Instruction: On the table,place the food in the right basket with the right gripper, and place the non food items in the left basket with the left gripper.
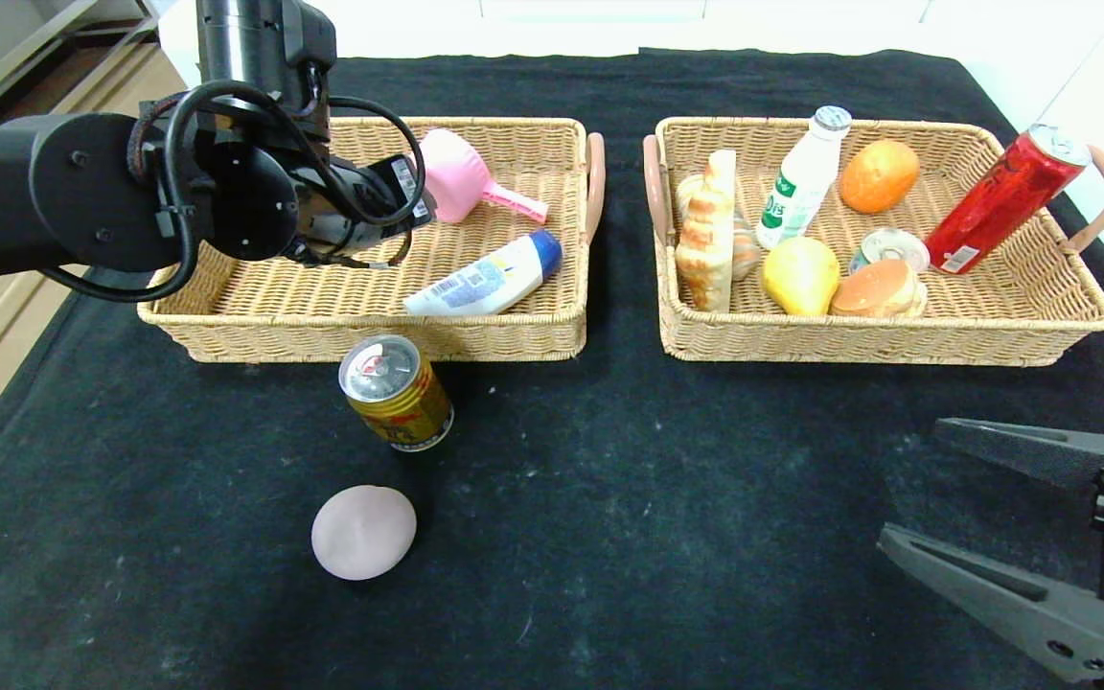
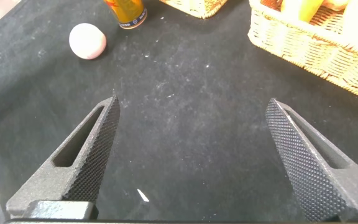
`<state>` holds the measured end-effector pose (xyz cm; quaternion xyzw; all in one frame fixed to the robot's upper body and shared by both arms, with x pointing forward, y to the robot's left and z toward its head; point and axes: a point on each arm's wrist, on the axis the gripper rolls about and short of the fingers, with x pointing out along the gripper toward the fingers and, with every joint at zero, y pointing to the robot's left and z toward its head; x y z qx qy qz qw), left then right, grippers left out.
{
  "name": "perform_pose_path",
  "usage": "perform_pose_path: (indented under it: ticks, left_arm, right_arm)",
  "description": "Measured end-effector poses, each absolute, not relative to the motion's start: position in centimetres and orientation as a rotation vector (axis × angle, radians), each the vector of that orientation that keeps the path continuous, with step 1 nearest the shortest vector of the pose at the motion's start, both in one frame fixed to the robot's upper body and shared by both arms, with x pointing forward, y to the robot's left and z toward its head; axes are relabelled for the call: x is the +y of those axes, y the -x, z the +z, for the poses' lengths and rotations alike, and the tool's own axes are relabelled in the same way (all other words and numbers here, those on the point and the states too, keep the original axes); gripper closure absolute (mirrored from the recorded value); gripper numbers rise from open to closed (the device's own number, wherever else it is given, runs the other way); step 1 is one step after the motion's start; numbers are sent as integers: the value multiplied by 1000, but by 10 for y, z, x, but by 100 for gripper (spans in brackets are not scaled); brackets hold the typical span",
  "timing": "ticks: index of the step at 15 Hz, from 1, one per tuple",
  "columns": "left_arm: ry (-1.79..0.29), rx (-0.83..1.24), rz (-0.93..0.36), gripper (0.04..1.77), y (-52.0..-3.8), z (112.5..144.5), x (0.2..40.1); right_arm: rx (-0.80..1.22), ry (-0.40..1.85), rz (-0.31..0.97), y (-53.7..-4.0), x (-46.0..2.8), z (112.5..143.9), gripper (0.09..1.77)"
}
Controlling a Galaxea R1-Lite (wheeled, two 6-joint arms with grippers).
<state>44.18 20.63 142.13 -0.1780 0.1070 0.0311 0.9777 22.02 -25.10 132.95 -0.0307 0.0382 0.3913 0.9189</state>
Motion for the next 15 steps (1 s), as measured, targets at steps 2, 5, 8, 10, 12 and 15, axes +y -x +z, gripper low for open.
perform_pose_path:
  ticks: [2, 5, 8, 10, 12, 15]
  left_arm:
    - [346, 213, 59, 52, -438, 1424, 208]
    - [309, 258, 49, 39, -422, 1429, 210]
    - [280, 338, 20, 30, -400, 1430, 214]
    - [250, 364, -15, 25, -387, 1429, 217]
    - [188, 397, -35, 22, -377, 1426, 219]
    - [134, 502, -91, 18, -360, 1419, 214]
  right_arm:
    - [79, 64, 805, -220, -251, 1329, 15]
    - [79, 64, 806, -220, -251, 1329, 15]
    - [71, 63, 808, -218, -252, 1331, 15]
    - [66, 62, 808, -217, -252, 1331, 15]
    - [65, 62, 809, -217, -252, 1332, 15]
    - [65, 62, 809, -217, -252, 1332, 15]
